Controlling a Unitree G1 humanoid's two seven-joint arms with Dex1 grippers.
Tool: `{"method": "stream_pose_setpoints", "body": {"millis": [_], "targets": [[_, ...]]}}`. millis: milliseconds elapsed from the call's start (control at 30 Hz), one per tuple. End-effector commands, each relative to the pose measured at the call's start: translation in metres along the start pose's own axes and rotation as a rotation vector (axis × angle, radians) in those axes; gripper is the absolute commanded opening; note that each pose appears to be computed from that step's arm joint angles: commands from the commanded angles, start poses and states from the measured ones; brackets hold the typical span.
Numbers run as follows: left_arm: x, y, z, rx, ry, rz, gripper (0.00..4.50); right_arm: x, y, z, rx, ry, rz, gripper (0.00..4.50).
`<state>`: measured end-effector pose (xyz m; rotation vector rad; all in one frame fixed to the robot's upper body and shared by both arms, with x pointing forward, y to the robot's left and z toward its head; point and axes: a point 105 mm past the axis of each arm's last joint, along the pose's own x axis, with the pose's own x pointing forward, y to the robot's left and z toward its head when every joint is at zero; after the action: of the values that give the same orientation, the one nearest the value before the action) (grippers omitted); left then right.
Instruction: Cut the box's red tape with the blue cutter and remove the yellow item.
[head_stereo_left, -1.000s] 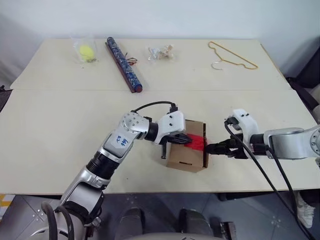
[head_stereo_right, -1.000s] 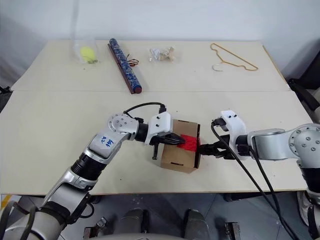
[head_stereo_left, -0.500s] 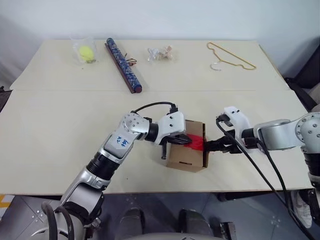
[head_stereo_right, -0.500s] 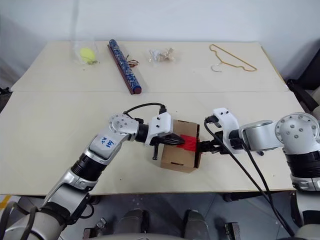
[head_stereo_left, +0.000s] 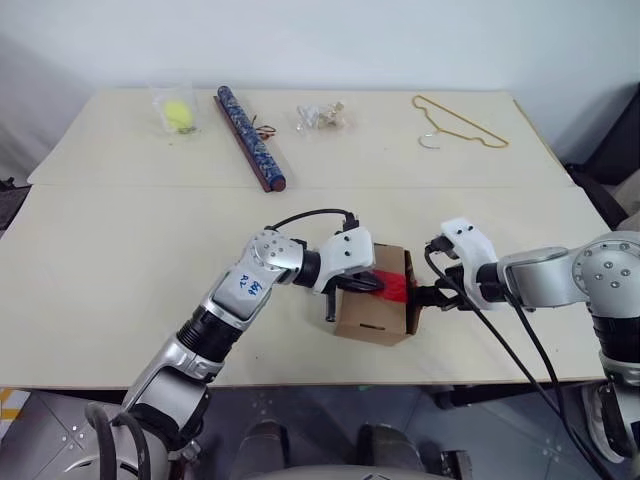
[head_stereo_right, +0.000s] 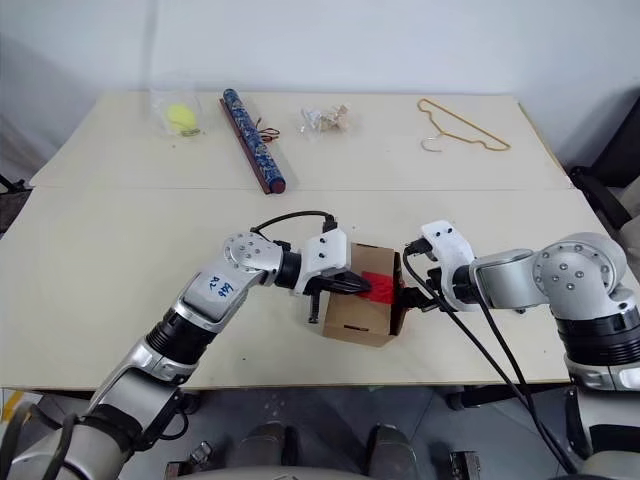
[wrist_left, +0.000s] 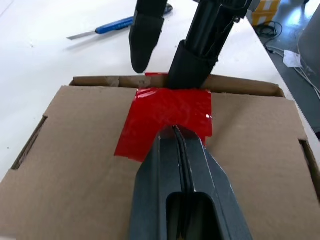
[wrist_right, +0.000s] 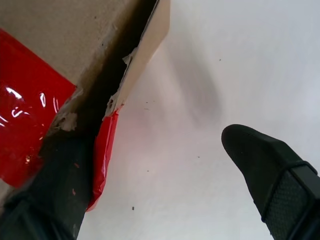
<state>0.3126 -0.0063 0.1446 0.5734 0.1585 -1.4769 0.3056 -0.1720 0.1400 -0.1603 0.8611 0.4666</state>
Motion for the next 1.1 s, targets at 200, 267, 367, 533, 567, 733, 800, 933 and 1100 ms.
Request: {"method": "stream_pose_setpoints", "body": {"millis": [200,267,367,533,567,733,800,933,1100], "targets": [[0.003,-0.015,-0.043,-0.113,0.162,-0.050,0.00,-0.008,-0.038,-0.021,0.046,0.069,-0.171,4.38],[0.003,-0.016,-0.043,-0.117,0.166,-0.051,0.00,-0.009,-0.042,-0.021,0.066,0.063,-0.174,4.38],[0.003,-0.017,-0.045,-0.122,0.174,-0.051,0.00,-0.011,-0.046,-0.021,0.085,0.056,-0.179,4.38],[0.004,-0.018,-0.046,-0.124,0.178,-0.053,0.00,-0.013,-0.058,-0.023,0.174,0.048,-0.168,4.38],[0.005,-0.018,-0.046,-0.125,0.177,-0.053,0.00,-0.014,-0.060,-0.025,0.187,0.052,-0.163,4.38],[0.007,-0.018,-0.045,-0.121,0.174,-0.052,0.00,-0.015,-0.064,-0.027,0.264,0.049,-0.113,4.38],[0.008,-0.019,-0.046,-0.120,0.173,-0.051,0.00,-0.016,-0.064,-0.029,0.267,0.059,-0.097,4.38],[0.011,-0.017,-0.040,-0.107,0.137,-0.033,0.00,-0.014,-0.059,-0.030,0.254,0.060,-0.075,4.38],[0.017,-0.001,-0.013,-0.029,0.007,0.032,0.00,-0.008,-0.039,-0.028,0.176,0.057,-0.027,4.38]]}}
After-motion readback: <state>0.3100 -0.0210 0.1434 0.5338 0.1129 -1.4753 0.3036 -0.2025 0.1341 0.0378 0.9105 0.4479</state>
